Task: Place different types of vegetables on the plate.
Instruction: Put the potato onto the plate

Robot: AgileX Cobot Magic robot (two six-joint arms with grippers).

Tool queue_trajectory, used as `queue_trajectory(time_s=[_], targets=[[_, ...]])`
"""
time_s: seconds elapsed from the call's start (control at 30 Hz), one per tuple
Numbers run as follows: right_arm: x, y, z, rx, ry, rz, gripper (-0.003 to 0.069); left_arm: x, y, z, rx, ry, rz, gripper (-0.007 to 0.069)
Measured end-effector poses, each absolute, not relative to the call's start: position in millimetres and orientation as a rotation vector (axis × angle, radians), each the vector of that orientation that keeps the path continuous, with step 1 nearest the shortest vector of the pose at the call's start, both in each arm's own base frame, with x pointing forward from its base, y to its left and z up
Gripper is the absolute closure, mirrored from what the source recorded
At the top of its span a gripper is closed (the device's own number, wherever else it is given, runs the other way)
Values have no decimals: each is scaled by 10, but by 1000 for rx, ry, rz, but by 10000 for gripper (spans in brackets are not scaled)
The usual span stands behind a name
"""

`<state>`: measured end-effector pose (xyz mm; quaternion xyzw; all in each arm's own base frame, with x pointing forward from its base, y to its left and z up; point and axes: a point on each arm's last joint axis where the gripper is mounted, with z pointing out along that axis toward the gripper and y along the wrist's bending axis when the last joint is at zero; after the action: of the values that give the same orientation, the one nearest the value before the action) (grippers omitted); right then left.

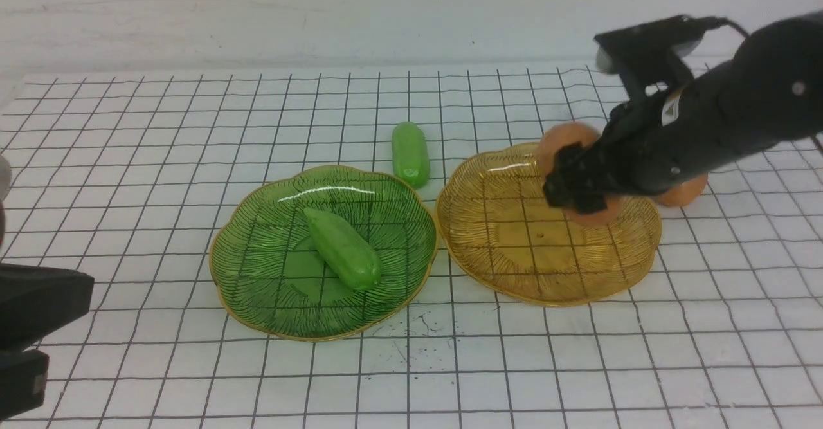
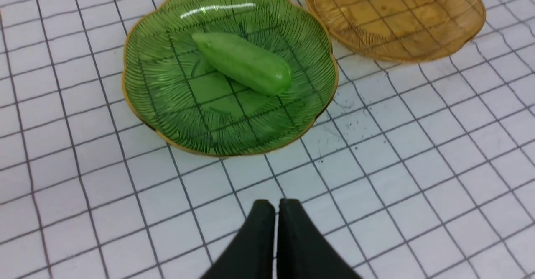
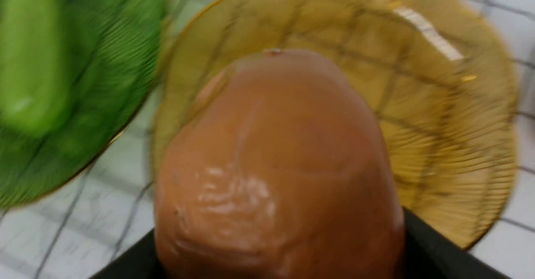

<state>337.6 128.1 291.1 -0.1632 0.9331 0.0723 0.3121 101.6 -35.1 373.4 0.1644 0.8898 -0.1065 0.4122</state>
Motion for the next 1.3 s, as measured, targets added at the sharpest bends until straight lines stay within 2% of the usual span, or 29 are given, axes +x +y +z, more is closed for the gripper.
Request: queue_trajectory(time_s=[0.13, 0.27, 0.47, 0.73, 0.83, 0.9, 0.97, 1.0, 1.03, 1.1, 1.2, 1.3], targets=[[3615, 1176, 2786, -362, 2536, 169, 151, 1008, -302, 3708, 411, 2273, -199, 633], [3706, 1185, 2680, -323, 2603, 197, 151, 993, -285, 3686, 355, 2316, -204, 633], [3729, 1202, 2658, -306, 2612, 216, 98, 989, -282, 3682, 338, 2325, -209, 633], [3749, 1214, 2774, -305, 2614, 225, 72, 1025, -300, 3726, 319, 2263, -232, 633], [3785, 1190, 2938, -349, 2594, 170, 74, 1024, -319, 3733, 314, 2257, -263, 633], [3845, 1107, 3125, -337, 2550, 85, 98, 1023, -328, 3735, 312, 2255, -278, 633], [3883, 1041, 3209, -296, 2525, 51, 117, 1022, -331, 3736, 311, 2255, -284, 633], [3948, 895, 3326, -196, 2489, 8, 161, 1021, -334, 3737, 311, 2254, -289, 633], [3970, 837, 3349, -177, 2482, 4, 167, 1021, -335, 3737, 311, 2254, -290, 633], [4052, 620, 3428, -54, 2445, -20, 233, 1021, -336, 3737, 310, 2254, -293, 633], [4242, 286, 3281, 88, 2444, -4, 286, 1021, -337, 3737, 310, 2254, -293, 633], [4415, -15, 2929, 264, 2513, 100, 289, 1018, -343, 3737, 310, 2255, -303, 633]])
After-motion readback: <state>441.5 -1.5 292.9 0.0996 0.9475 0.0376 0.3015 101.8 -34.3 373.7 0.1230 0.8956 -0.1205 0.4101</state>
